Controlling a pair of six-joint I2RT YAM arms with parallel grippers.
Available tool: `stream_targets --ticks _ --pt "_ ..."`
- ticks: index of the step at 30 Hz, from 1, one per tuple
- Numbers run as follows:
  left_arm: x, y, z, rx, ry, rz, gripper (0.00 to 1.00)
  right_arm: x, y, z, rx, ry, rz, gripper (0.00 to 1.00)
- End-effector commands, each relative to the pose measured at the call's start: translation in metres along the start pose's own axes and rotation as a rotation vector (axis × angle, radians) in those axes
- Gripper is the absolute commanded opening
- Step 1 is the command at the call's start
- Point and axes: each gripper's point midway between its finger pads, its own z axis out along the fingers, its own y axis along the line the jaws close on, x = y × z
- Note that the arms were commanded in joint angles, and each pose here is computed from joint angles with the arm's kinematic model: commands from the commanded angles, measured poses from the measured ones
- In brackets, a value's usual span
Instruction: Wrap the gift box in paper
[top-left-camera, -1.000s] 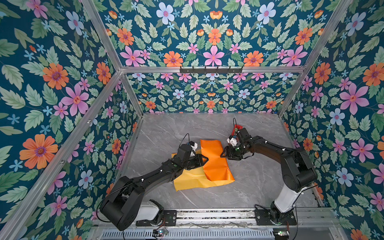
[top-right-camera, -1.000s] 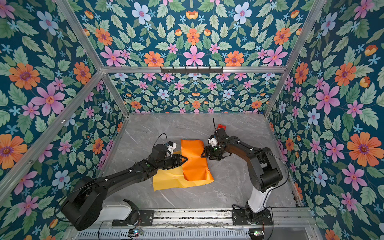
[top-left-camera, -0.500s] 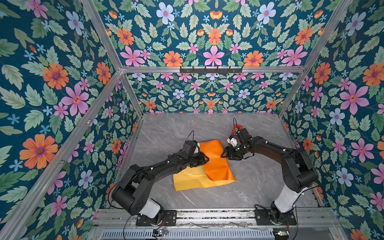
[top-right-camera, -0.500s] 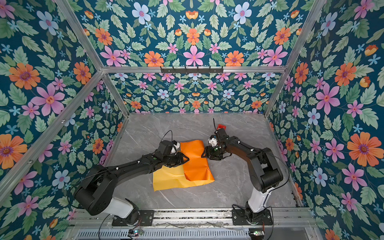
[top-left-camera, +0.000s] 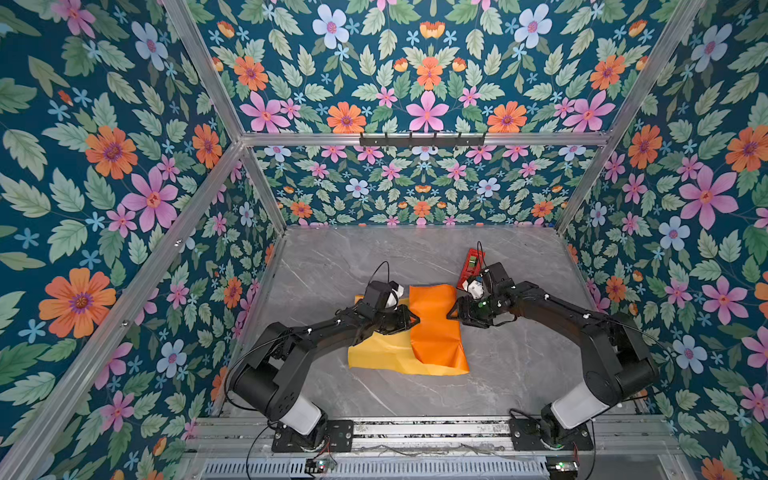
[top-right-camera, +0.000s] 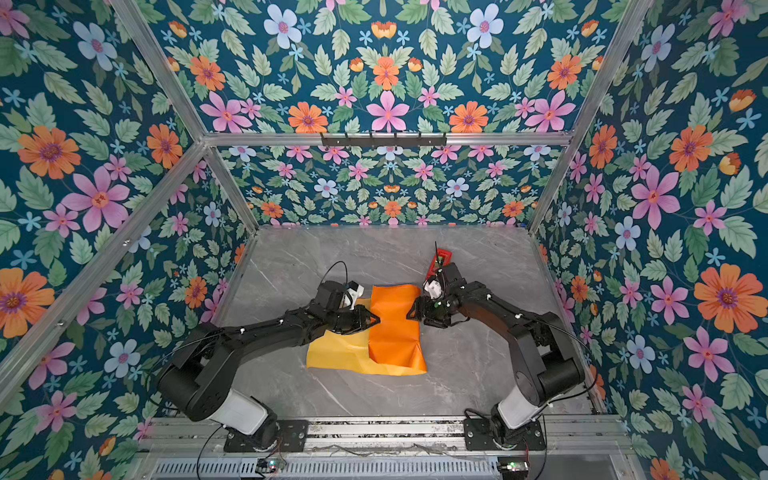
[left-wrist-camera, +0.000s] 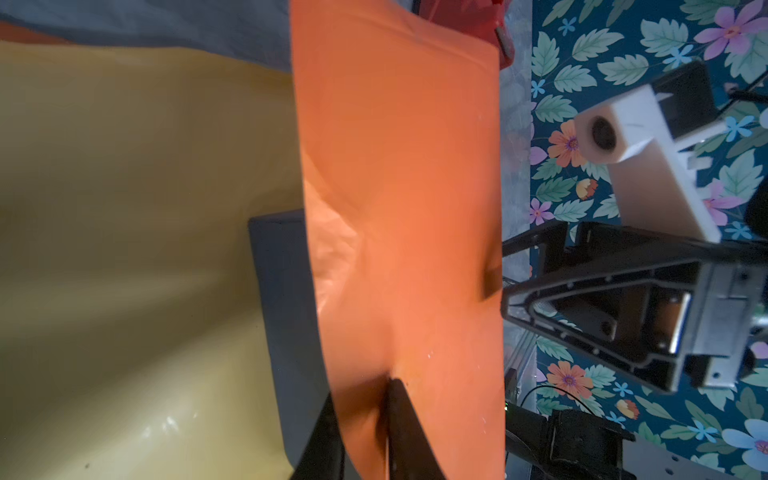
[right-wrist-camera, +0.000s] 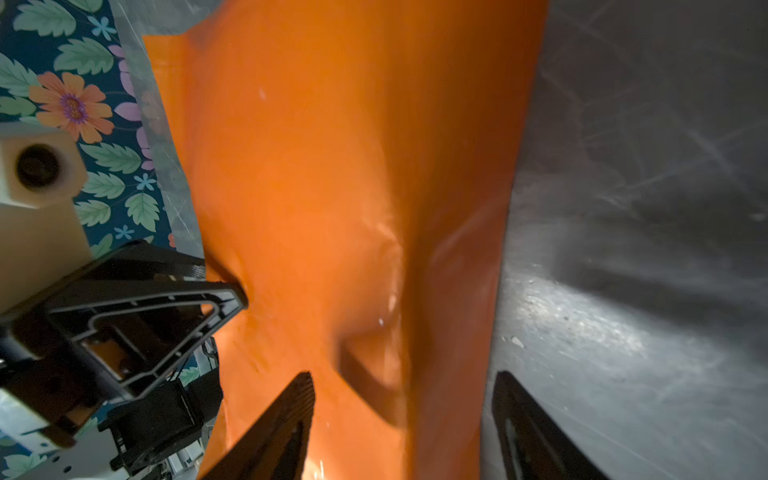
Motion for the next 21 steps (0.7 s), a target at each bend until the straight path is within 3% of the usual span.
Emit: stream_targets --ticks 1,13,18,21 --pt "0.027 0.036 0.000 -0.132 0.082 -0.045 0.17 -0.006 0.004 -0.005 -0.015 -0.017 0.016 0.70" --pt "0.021 0.035 -0.001 -0.136 0.061 -0.034 0.16 0.010 -0.025 0.023 0.039 0.088 0.062 0.68" --pt "0.012 0.029 -0.003 -0.134 0.032 -0.023 0.20 0.020 -0.043 0.028 0.102 0.107 0.067 0.68" --pt "0.003 0.023 -0.007 -0.137 0.004 -0.012 0.31 0.023 -0.050 0.029 0.128 0.111 0.069 0.68"
